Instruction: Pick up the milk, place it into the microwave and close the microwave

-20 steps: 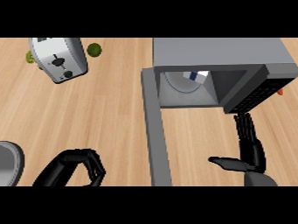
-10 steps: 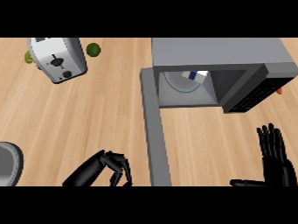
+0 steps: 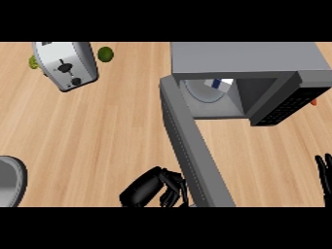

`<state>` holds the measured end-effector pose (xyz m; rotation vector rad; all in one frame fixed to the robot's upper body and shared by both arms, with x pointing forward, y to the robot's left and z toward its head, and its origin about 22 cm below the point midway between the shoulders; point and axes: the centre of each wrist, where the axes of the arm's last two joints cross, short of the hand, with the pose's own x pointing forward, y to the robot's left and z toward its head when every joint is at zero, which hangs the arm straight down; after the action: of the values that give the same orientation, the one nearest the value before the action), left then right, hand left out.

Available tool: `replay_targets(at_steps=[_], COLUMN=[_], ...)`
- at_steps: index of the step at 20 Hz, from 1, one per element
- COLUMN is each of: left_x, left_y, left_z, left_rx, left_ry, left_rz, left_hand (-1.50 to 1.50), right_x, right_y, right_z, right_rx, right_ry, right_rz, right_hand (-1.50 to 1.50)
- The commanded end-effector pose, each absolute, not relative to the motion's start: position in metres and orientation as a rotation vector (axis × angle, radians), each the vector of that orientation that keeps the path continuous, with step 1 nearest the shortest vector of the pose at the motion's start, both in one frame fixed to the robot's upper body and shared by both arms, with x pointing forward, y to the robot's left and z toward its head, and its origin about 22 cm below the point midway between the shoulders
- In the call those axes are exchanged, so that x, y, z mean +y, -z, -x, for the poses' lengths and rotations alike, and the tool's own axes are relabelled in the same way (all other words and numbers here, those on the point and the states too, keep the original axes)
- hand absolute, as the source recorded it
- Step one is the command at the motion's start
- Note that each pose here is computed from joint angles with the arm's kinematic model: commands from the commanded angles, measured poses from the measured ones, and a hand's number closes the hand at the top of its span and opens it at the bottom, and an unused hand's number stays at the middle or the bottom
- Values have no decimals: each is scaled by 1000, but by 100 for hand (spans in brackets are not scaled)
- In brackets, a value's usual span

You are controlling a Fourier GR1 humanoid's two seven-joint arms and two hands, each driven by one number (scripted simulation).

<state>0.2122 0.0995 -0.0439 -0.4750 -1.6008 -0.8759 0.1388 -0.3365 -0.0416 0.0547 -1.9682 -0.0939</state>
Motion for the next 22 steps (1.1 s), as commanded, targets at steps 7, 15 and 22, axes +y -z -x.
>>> replay_targets(at_steps=[7,15,22], left_x=[30,10,10], left_y=[60,24,0], left_z=[-214,-247,-265], left_rx=[-1622,-1669,-1862], left_ry=[959,842,547], left_rz=[414,335,367], left_hand=[150,150,-150], right_x=[-335,-325,-327], right_y=[-25,-38,-54], right_z=[-131,-135,-145], right_rx=[-2038,-2053,-2093], right_ry=[-11,-78,-117], right_rz=[-163,-242,-255], right_hand=[-150,-150,-150])
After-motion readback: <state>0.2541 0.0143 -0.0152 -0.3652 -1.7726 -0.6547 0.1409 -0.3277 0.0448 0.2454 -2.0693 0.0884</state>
